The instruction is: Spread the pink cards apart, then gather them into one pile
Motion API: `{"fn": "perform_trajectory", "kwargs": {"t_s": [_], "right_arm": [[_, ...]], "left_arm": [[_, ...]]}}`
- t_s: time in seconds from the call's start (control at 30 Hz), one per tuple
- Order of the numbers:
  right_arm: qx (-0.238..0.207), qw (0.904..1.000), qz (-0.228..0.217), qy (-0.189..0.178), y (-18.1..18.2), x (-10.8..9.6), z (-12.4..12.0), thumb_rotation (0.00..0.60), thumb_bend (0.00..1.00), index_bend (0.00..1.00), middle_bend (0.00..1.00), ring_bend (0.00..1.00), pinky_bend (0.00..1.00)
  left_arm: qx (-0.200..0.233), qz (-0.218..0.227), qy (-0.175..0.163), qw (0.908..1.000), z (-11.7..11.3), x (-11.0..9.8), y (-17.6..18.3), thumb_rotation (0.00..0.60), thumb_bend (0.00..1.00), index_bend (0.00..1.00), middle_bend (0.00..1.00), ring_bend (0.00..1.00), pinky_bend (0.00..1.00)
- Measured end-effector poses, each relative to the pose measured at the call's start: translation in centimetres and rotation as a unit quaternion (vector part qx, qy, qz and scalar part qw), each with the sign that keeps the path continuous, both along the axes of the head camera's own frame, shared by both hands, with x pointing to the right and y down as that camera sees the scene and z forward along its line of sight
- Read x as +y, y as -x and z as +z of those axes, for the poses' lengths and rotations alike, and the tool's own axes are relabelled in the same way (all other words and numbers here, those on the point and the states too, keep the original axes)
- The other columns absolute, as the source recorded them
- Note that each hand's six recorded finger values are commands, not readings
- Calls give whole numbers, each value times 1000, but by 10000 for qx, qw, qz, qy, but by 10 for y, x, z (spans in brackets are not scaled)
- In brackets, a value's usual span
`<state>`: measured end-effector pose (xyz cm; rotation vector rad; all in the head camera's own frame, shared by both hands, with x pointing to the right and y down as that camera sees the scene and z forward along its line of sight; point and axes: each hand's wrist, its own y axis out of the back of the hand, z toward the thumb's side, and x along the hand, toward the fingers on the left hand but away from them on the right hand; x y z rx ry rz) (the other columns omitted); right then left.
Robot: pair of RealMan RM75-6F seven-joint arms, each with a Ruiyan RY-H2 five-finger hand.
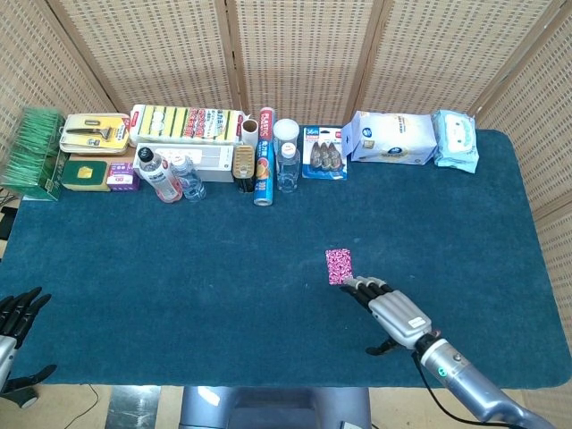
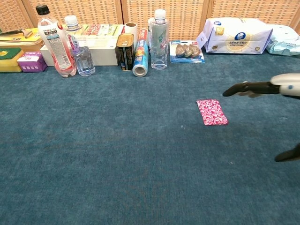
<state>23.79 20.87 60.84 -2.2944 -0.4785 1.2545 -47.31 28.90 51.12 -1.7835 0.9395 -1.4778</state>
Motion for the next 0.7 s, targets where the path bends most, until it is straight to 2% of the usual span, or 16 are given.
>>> {"fn": "perform_trajectory", "kwargs": {"t_s": [0.47, 0.7], "right_arm": [[406, 9963, 298, 703, 56, -27, 56, 600, 0, 0, 84, 0, 0], [900, 9927, 353, 727, 62, -35, 78, 600, 0, 0, 89, 0, 0]], "left_arm": [[114, -50, -21, 9999, -4, 0, 5, 600, 18, 0, 0, 0, 0], [178, -108, -15, 9998, -7, -1, 8, 600, 19, 0, 0, 0, 0]]}}
